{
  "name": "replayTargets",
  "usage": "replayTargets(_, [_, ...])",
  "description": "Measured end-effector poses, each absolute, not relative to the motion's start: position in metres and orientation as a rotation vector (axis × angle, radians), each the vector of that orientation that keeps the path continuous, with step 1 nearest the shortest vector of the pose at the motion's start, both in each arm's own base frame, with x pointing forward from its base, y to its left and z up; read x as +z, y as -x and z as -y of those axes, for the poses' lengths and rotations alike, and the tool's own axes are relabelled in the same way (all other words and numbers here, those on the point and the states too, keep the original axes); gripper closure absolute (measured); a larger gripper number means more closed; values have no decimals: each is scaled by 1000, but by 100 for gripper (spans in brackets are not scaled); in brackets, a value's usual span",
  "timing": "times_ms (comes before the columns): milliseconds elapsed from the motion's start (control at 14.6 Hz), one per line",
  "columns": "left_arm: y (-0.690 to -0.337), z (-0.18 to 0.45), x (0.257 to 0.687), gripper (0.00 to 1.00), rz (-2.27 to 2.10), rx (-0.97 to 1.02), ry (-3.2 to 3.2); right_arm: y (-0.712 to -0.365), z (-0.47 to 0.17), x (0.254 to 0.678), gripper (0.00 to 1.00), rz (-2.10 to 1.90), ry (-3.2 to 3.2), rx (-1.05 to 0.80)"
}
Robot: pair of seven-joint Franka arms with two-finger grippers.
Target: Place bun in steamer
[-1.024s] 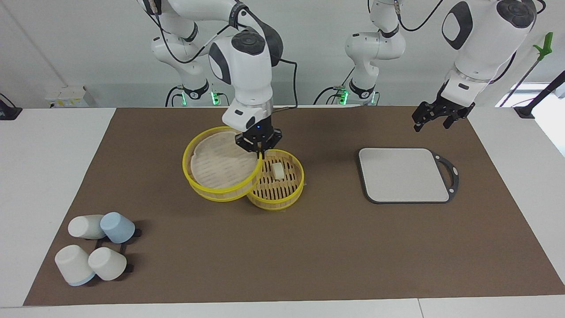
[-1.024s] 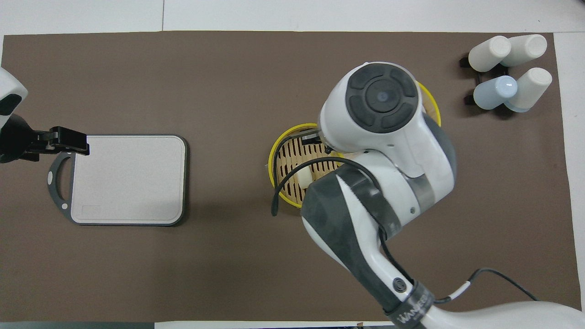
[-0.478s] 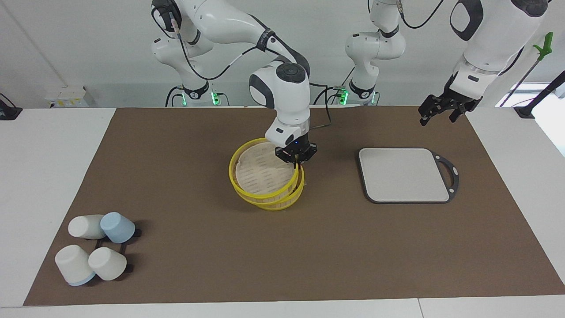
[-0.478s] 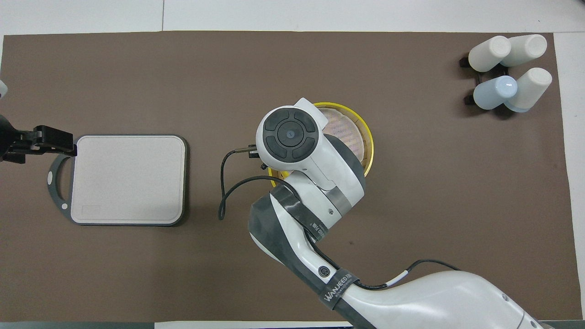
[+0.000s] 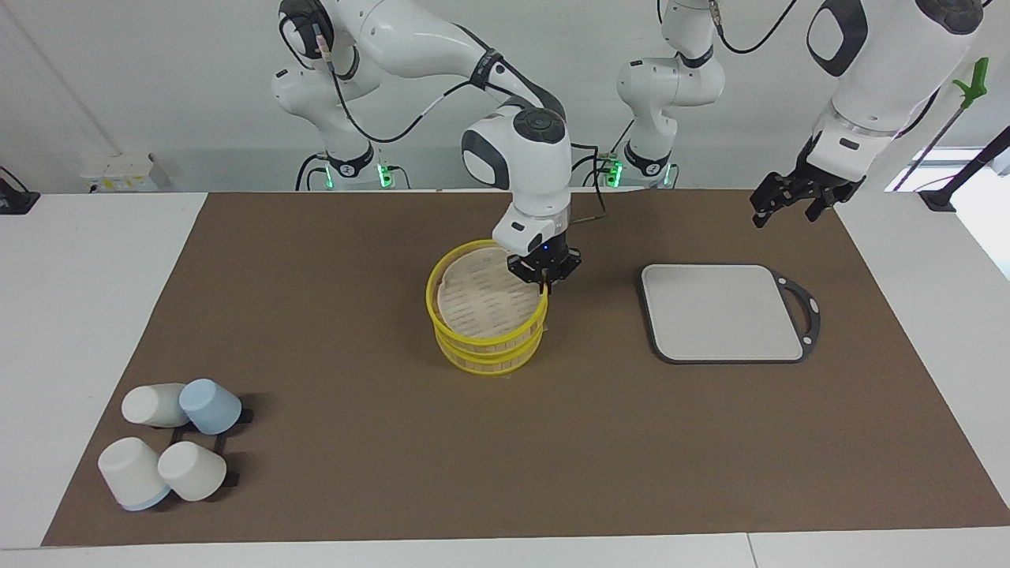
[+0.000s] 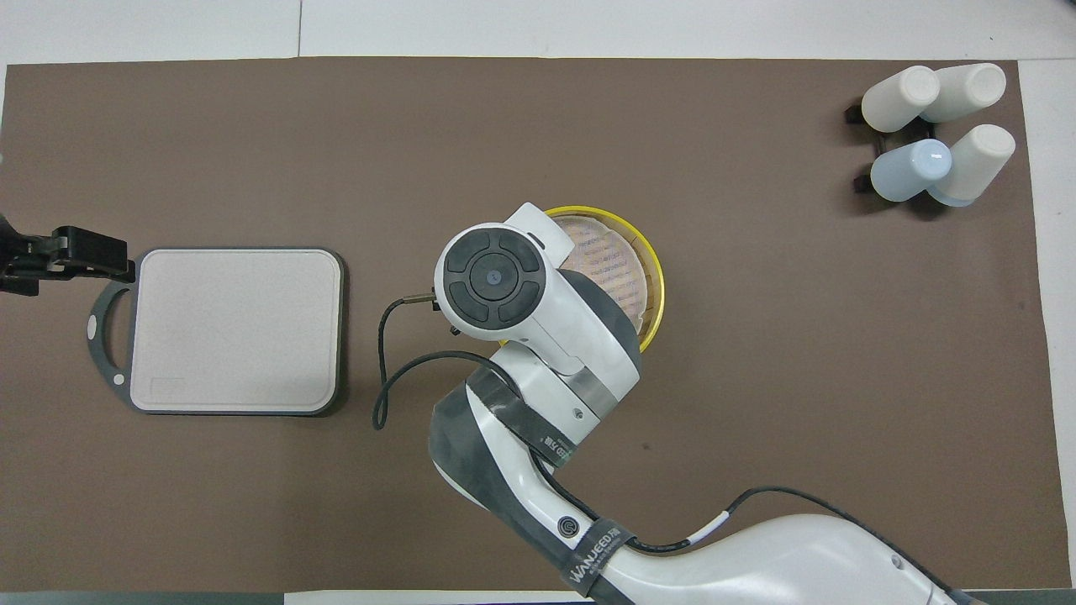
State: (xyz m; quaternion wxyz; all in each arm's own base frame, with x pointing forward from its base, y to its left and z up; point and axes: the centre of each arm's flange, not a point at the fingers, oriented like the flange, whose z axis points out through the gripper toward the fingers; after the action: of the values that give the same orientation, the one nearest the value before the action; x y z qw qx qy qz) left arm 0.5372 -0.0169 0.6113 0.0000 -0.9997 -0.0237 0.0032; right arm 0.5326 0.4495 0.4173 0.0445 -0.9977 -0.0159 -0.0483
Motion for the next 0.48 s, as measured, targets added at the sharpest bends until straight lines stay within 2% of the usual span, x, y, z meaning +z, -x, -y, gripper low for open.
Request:
replayTargets(205, [-529, 16, 624, 0, 72, -17, 3143, -529, -449, 403, 92, 54, 3066, -120])
replayTargets(478, [-528, 16, 620, 0, 40, 2, 3143, -529, -447, 397, 92, 58, 3080, -117])
